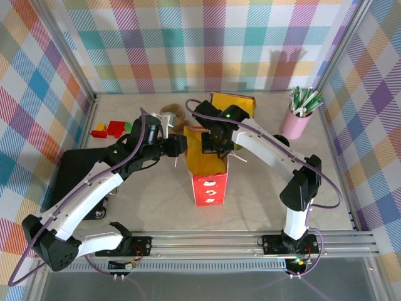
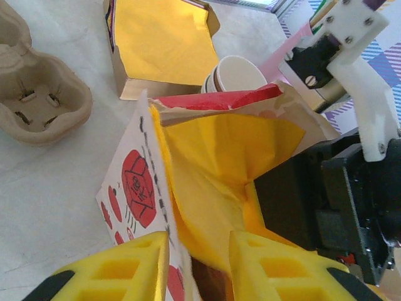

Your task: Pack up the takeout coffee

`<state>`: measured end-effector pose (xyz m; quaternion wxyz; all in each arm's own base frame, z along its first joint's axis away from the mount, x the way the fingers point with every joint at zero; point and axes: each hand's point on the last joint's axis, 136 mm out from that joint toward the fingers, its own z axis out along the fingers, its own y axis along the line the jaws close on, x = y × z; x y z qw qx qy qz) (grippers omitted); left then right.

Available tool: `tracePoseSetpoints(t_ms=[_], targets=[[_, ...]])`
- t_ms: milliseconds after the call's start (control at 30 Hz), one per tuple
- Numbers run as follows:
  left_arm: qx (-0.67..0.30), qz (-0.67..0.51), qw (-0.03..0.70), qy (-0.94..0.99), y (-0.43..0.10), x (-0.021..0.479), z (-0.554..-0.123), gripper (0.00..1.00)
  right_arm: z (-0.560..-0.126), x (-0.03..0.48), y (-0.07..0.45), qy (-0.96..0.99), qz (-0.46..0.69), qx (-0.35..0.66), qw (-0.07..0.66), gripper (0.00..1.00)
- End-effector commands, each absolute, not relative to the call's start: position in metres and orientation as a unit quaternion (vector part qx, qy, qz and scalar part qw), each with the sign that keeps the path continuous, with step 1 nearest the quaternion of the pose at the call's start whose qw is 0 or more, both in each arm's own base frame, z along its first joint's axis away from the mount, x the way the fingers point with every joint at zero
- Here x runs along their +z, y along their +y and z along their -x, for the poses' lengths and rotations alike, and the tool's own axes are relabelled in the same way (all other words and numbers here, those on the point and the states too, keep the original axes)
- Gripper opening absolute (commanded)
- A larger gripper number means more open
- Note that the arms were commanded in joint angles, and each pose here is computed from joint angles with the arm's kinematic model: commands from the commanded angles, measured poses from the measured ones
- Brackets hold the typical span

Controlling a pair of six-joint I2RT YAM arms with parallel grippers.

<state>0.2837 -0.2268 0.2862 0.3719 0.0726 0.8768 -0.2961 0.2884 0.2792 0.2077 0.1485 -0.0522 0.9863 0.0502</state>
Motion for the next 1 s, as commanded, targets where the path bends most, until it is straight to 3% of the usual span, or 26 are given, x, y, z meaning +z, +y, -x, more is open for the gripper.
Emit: tracePoseSetpoints(t_ms=[0,233,533,967], targets=[[-0.291,-0.081,0.371,0.878,-0.229,0.281,-0.282,0.29,-0.284,0.197,0.264,0.989,0.061,-0.005,0.136,0.0],[-0.289,-0.082,0.367,0.88,-0.23,0.277,-0.282,0.28,-0.284,0.188,0.266,0.988,0.065,-0.02,0.138,0.03],[-0.298,-0.092,0.365,0.877,-0.235,0.279,-0.28,0.34,-0.284,0.189,0.277,0.987,0.072,-0.009,0.144,0.27],[-0.291,-0.099,0.36,0.881,-0.24,0.273,-0.281,0.35,-0.285,0.28,0.299,0.958,0.077,0.137,0.238,0.35]])
